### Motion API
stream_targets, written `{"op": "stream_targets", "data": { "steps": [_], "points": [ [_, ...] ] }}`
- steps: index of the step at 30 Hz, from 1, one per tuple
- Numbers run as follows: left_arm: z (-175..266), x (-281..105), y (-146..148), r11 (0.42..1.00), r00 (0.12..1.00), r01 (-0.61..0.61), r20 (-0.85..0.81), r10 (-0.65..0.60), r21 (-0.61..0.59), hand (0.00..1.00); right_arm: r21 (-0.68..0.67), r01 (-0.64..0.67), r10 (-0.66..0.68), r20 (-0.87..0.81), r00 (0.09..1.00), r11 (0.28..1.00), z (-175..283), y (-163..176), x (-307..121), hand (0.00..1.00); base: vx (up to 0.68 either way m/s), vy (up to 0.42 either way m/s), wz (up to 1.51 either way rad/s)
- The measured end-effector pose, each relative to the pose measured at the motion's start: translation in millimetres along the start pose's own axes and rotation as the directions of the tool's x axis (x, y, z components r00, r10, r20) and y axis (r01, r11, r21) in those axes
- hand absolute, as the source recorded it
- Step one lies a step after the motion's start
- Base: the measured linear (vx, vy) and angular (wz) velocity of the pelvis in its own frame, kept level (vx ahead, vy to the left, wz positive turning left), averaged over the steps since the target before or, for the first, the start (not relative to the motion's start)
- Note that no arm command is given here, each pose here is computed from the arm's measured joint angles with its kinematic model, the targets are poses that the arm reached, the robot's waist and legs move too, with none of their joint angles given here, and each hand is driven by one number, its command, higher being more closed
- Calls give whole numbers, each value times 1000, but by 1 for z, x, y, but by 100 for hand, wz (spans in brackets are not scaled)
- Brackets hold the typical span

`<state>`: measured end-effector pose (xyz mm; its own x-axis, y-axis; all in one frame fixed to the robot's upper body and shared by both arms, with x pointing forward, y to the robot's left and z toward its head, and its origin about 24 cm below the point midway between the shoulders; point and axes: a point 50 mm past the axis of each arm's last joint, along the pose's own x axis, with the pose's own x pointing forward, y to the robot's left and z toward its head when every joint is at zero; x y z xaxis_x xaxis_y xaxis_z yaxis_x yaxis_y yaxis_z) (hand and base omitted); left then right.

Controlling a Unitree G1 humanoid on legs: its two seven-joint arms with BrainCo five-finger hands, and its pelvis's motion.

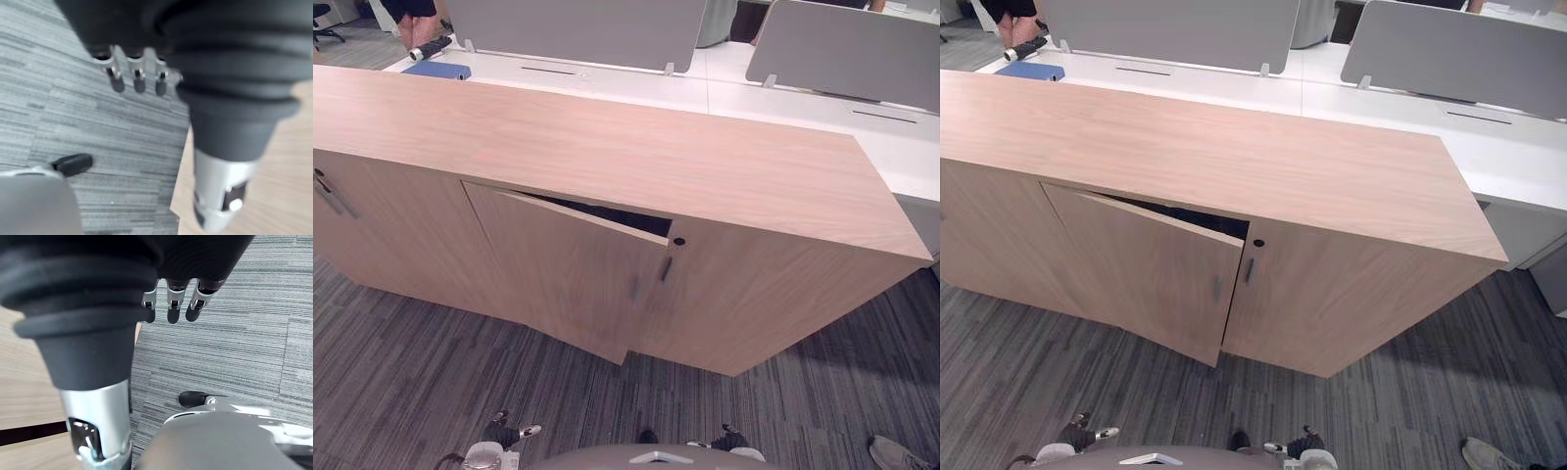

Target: Walk over to the cabinet, pick up the folder, carry it to the office cabinet, place the folder inside the office cabinet, then close the office cabinet door

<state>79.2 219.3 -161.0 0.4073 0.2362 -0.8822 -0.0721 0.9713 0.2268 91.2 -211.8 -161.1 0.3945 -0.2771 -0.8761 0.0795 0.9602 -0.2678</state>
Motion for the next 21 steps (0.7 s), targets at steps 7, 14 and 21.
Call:
{"op": "stream_targets", "data": {
  "steps": [7, 14, 21],
  "points": [
    [-3, 0, 2, 1000, 1000, -8, -10, 8, -16, 0, 17, 1, 0, -13, 1000, 1000, -2, 0, 0, 0, -63, -26, -4],
    [-2, 0, 2, 1000, 1000, -9, -13, 9, -18, 0, 24, 1, 0, -28, 1000, 1000, -3, 0, 1, 0, -10, -10, 10],
    [-3, 0, 2, 1000, 1000, -9, -20, 9, -17, 0, 36, 7, -5, -40, 999, 999, -1, -1, 2, 0, 23, -18, 5]
  ]
}}
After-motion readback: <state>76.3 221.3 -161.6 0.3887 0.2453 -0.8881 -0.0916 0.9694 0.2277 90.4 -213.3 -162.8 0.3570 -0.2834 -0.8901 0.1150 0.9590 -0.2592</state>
